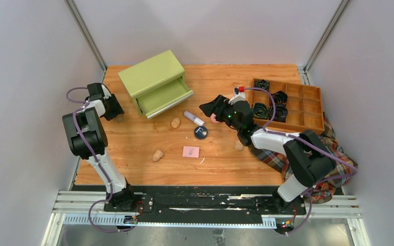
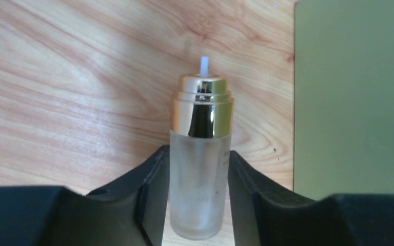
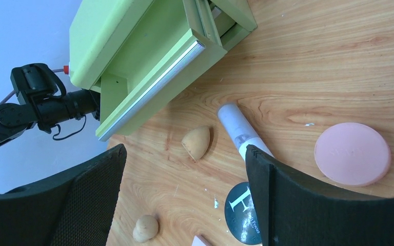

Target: Organize the makeup

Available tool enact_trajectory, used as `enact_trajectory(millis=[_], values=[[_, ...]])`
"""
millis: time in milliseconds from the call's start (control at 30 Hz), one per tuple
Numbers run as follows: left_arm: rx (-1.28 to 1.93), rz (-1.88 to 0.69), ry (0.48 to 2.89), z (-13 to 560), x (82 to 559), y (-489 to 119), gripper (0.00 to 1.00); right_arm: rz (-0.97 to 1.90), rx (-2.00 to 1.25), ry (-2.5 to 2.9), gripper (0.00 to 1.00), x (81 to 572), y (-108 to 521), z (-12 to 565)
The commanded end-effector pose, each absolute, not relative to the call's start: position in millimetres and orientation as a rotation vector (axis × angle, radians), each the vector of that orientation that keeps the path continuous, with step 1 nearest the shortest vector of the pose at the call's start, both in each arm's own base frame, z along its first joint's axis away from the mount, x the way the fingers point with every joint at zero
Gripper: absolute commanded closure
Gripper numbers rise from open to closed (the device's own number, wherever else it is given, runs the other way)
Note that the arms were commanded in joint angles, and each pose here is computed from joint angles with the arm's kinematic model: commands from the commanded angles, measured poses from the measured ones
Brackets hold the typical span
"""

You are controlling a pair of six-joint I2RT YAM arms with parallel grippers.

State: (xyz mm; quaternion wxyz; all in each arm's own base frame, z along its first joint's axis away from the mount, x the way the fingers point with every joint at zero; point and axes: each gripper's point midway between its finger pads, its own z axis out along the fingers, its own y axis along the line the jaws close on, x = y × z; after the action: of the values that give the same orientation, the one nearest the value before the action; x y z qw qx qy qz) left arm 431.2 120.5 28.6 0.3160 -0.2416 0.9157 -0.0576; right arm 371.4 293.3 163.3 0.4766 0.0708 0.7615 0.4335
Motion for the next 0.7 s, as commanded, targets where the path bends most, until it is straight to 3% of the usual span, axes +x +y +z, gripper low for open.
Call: enact_trajectory(millis=[0,67,400,667], values=[[-0.662,-0.166,2.436,23,425,117,0.62,1.095,0.171,1.787,0.16,382,295,186],[-0.664,-0.166,2.422,32,422,116,0.70,1.097,0.170,1.787,0.16,381,295,186],[-0.583,-0.018,2.266,143,369,112,0.75,1.144,0.107,1.759,0.18,363,294,204],[-0.136,0.156,1.977,275,342,37,0.81,1.079,-0.048,1.780,0.18,328,277,225]])
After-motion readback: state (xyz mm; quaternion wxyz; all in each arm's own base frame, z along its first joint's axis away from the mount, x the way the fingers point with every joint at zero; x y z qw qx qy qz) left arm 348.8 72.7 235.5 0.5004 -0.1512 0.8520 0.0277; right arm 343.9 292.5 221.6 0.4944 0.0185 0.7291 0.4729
